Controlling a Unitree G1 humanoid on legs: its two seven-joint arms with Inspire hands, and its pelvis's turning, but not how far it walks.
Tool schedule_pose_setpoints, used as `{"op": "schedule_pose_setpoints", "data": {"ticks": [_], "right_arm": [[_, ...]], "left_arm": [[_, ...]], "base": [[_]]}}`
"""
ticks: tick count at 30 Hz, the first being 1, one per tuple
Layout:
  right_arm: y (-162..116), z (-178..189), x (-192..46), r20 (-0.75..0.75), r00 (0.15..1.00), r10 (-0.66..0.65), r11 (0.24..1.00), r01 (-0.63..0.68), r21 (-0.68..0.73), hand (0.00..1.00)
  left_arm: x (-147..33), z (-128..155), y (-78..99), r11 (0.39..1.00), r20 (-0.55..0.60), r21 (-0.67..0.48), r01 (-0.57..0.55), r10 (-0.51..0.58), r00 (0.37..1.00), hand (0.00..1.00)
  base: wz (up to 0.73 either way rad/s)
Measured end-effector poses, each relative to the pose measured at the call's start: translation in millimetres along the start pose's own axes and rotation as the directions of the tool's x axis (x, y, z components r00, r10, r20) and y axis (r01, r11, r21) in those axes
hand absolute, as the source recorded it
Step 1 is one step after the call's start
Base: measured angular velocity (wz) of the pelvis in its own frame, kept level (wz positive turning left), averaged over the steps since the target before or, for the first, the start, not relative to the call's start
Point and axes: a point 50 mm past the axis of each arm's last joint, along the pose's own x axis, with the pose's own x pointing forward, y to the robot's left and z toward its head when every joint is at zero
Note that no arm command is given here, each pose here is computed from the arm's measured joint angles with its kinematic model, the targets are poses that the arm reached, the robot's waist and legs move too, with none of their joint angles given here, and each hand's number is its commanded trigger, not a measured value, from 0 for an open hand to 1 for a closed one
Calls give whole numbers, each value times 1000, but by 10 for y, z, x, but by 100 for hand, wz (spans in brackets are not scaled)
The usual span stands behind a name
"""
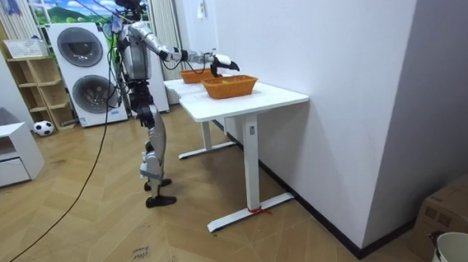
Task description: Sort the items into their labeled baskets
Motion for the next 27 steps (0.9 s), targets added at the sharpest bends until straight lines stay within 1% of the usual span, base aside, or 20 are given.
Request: {"op": "schedule_pose_setpoints", "data": {"ticks": [6,14,20,27], "right_arm": [[85,-99,6,-45,997,58,998,-58,-16,0],[173,-198,3,-90,991,99,994,-103,-41,0],[148,-161,22,-70,993,91,994,-95,-57,0],[106,-136,58,-63,995,79,993,-85,-85,0]], "left_arm": [[2,81,-18,1000,40,19,2,-3,999,0],[2,120,-49,1000,50,24,16,-17,999,0],[8,171,-54,1000,62,24,17,-19,998,0],[13,143,-64,999,45,33,21,-23,999,0]], "base": [[1],[2],[4],[4]]}}
